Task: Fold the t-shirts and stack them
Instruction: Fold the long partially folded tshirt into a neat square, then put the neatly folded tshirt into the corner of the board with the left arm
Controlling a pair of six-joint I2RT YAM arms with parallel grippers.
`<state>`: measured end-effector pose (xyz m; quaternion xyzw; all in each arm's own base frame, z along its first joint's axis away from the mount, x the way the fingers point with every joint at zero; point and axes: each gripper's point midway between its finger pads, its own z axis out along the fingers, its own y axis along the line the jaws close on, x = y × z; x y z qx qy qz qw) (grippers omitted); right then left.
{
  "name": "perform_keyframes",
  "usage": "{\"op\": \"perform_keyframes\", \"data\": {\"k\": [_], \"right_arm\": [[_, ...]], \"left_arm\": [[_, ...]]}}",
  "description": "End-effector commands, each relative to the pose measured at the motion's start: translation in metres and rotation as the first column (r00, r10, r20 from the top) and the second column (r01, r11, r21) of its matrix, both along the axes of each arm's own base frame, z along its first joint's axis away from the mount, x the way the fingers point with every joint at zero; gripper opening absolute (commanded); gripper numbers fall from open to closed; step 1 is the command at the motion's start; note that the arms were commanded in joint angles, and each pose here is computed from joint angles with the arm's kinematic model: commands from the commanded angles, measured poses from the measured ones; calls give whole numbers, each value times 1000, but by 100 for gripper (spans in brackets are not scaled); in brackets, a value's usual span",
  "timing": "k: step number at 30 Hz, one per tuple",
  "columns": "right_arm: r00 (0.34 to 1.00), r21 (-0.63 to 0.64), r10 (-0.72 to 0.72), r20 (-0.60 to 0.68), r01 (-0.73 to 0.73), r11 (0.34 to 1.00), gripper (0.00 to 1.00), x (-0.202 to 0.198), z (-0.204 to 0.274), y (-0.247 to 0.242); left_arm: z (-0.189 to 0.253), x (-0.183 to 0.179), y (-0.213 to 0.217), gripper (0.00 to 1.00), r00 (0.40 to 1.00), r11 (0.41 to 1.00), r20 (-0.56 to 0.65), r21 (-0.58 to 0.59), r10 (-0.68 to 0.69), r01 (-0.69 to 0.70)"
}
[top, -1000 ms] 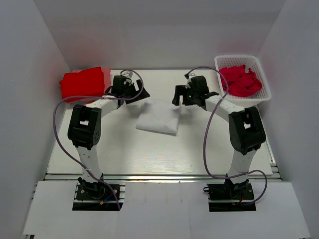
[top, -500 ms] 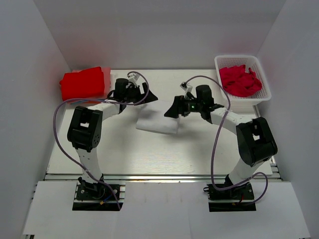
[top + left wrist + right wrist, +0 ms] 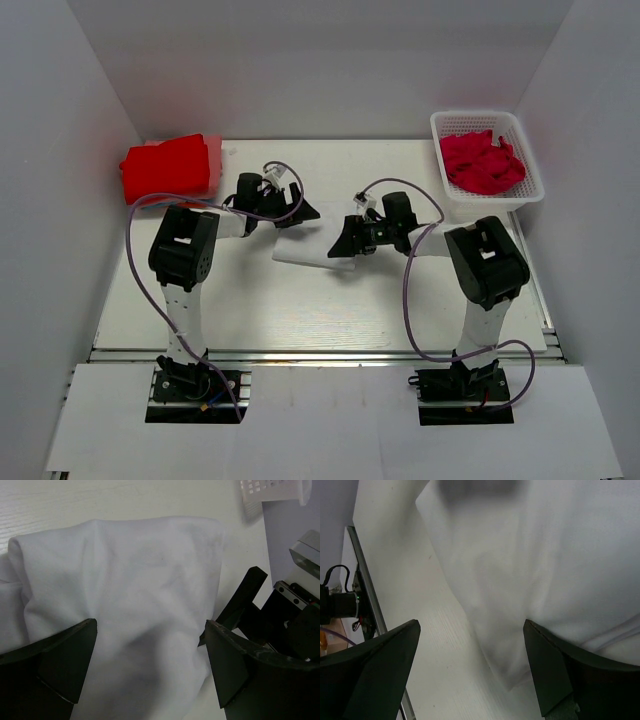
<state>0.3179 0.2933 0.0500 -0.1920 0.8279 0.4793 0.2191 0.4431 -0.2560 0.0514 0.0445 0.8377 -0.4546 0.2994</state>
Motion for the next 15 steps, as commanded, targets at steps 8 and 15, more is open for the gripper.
{"op": "perform_keyframes", "data": {"k": [8,15], "right_arm": [[962,-26,-39,270,47,999,90,31,54,-4],[920,-15,-111,376,126,992,90,11,104,-27]], "left_arm": [[79,37,28,100,973,969,222,221,59,-109],[103,19,71,100,952,879,273,408,140,-246]]}}
